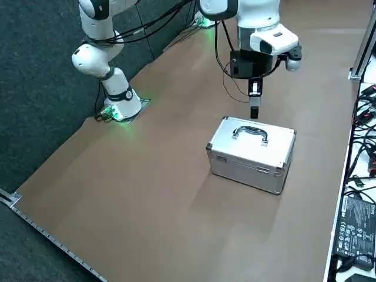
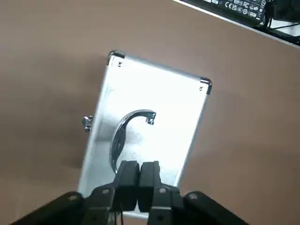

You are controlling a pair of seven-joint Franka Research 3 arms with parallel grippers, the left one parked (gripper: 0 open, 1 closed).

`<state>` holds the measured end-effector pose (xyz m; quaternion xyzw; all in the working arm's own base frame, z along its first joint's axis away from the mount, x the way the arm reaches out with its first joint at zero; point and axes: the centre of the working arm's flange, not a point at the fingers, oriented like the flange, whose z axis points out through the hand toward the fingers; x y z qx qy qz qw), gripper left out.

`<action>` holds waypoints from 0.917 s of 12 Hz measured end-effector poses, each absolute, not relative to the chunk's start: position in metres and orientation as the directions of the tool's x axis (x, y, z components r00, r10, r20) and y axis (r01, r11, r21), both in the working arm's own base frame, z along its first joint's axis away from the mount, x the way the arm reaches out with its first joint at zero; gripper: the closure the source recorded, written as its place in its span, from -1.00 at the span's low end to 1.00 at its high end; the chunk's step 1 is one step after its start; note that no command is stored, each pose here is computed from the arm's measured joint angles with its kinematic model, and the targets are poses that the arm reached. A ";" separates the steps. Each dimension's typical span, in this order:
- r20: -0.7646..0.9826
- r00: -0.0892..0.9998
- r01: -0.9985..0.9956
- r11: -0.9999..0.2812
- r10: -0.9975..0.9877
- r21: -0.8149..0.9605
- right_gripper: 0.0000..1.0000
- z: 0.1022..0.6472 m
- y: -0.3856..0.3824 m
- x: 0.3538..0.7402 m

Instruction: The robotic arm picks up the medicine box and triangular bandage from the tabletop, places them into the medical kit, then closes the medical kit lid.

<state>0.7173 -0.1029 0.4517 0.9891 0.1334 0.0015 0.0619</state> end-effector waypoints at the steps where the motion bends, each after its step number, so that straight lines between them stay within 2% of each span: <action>1: -0.016 0.964 0.265 -0.957 0.265 0.121 0.86 0.455 -0.100 0.716; 2: -0.018 0.966 0.259 -0.959 0.258 0.119 0.74 0.459 -0.096 0.715; 3: -0.023 0.970 0.243 -0.963 0.242 0.115 0.74 0.462 -0.091 0.713; 4: -0.026 0.974 0.228 -0.967 0.226 0.111 0.64 0.466 -0.085 0.711; 5: -0.023 0.977 0.214 -0.971 0.213 0.109 0.44 0.471 -0.077 0.710; 6: -0.034 0.981 0.194 -0.976 0.191 0.097 0.00 0.488 -0.055 0.703; 10: -0.039 0.983 0.178 -0.983 0.179 -0.035 -0.95 0.534 -0.020 0.677; 11: -0.042 0.983 0.178 -0.983 0.180 -0.049 -1.00 0.546 -0.017 0.669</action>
